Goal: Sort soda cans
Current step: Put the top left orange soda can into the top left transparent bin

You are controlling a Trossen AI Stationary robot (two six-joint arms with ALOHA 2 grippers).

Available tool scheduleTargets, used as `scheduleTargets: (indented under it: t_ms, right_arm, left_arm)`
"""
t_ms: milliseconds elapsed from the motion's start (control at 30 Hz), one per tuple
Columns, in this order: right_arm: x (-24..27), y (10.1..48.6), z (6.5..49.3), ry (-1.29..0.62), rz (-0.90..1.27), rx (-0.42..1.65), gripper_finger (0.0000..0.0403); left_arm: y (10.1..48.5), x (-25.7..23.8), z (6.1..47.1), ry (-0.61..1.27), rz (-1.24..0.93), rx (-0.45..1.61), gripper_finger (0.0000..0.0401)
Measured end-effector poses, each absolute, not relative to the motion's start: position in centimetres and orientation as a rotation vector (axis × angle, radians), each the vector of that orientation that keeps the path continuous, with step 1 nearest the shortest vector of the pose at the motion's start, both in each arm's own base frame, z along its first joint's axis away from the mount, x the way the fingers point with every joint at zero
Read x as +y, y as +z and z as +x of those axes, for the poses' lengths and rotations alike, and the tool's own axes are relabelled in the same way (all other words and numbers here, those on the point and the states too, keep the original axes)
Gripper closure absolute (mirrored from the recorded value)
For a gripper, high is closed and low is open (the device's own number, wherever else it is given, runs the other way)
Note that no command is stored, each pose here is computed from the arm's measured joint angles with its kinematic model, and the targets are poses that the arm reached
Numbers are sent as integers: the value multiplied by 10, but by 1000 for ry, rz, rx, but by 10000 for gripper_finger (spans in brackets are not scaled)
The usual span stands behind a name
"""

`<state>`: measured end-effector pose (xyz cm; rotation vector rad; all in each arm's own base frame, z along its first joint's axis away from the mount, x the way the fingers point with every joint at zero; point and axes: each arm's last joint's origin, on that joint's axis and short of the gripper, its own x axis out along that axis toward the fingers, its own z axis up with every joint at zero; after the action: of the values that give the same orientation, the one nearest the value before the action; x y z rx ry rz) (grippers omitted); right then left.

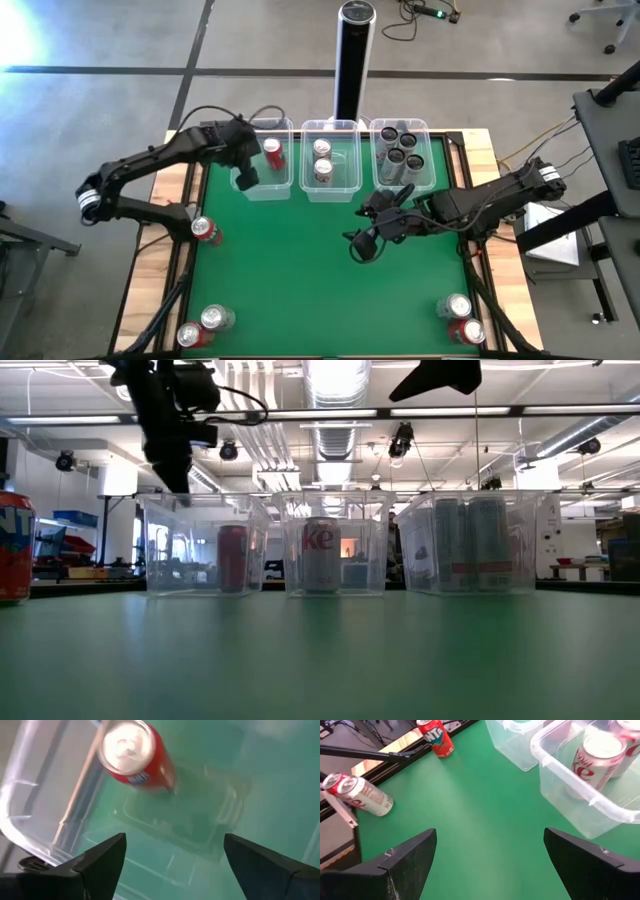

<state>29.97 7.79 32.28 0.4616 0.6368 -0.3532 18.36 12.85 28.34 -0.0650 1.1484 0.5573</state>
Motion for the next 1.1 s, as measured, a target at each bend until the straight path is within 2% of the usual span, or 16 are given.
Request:
scheduleTargets:
  t_ms: [233, 633, 933, 1100]
  right_arm:
    - [79, 323, 300, -340, 509, 646, 39]
    - [79, 323, 300, -342, 514, 645, 39]
    - [79, 323, 300, -341, 514, 645, 39]
    - [78, 323, 300, -343, 444, 636, 39]
  left_arm:
    - [278, 124, 177, 385, 109, 1313, 96]
    - [277, 122, 170, 332, 201, 1417, 100]
    - [280, 120, 167, 354, 195, 1402, 100]
    - [298, 118, 170, 400, 103, 1284, 100]
